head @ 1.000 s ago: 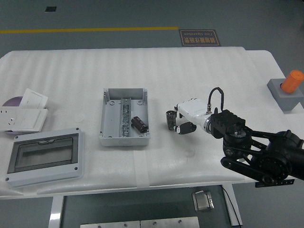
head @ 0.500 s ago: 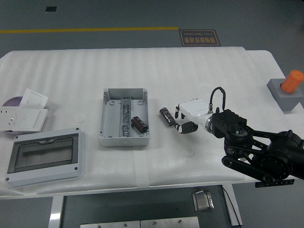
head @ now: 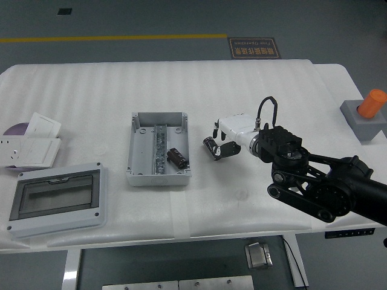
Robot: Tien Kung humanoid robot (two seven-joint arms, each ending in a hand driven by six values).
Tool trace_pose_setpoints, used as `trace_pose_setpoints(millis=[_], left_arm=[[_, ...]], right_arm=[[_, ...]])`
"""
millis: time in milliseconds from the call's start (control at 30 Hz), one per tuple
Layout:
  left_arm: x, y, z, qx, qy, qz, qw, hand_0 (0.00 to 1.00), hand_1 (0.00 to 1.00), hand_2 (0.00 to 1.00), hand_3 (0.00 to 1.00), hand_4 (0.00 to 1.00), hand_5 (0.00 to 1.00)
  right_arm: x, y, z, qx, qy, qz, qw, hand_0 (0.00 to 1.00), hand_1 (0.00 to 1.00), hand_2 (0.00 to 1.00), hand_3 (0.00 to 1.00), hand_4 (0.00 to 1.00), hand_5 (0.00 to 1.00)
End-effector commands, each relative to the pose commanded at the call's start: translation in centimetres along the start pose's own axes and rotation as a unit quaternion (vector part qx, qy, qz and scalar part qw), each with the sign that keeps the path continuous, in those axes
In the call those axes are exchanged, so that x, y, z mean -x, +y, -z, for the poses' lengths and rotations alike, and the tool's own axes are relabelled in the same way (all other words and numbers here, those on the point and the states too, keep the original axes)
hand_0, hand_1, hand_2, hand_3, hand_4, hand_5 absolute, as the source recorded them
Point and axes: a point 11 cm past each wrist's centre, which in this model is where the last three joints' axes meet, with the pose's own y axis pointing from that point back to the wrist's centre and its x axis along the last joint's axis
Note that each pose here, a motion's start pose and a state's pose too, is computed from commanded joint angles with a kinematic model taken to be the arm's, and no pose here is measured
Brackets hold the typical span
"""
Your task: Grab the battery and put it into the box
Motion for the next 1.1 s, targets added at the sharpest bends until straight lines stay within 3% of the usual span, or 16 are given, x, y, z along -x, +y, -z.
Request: trace_pose_setpoints(millis=[133,167,333,367,733,1100], left_arm=[[-0.1,0.0,-0.1,0.0,0.0,-0.001,1.0,0.684,0.698,0.535,0.614,0.564,0.57],[-0.1,0.0,-0.1,0.001,0.0,-0.001,1.0,0.684,0.698,0.533,0.609,0.561,0.566],[-0.2,0.1,-0.4,0.003,0.0,-0.002,1.0,0.684,0.698,0.533,0.609,0.561,0.566],[-0.2,0.1,-0.4,0.004,0.0,-0.002,1.0,0.684,0.698,0.528,0.605,0.559,0.568],[-0.3,0.1,-0.5,0.005,0.0,-0.004,1.0,0.684,0.698,0.526,0.601,0.546,0.555],[-0.5,0.2,-0.8,0.008,-0.001,-0.006,1.0,0.683,0.698,0.523,0.599,0.522,0.538]], right_arm=[[-0.4,0.2,0.0,-0.003,0.02,0.004,1.0,0.818,0.648,0.508,0.64,0.748,0.544],[-0.6,0.3,0.1,-0.004,0.024,0.004,1.0,0.868,0.684,0.583,0.737,0.813,0.532],[-1.0,0.5,0.4,-0.012,0.043,-0.003,0.999,0.868,0.684,0.583,0.737,0.813,0.532],[-1.0,0.5,0.5,-0.013,0.046,-0.003,0.999,0.948,0.754,0.849,0.998,0.915,0.48],[-0.1,-0.1,1.1,-0.029,0.129,-0.014,0.991,0.948,0.76,0.871,0.998,0.947,0.471],[0.6,-0.7,0.5,-0.04,0.191,-0.021,0.98,0.923,0.722,0.807,0.998,0.939,0.459]])
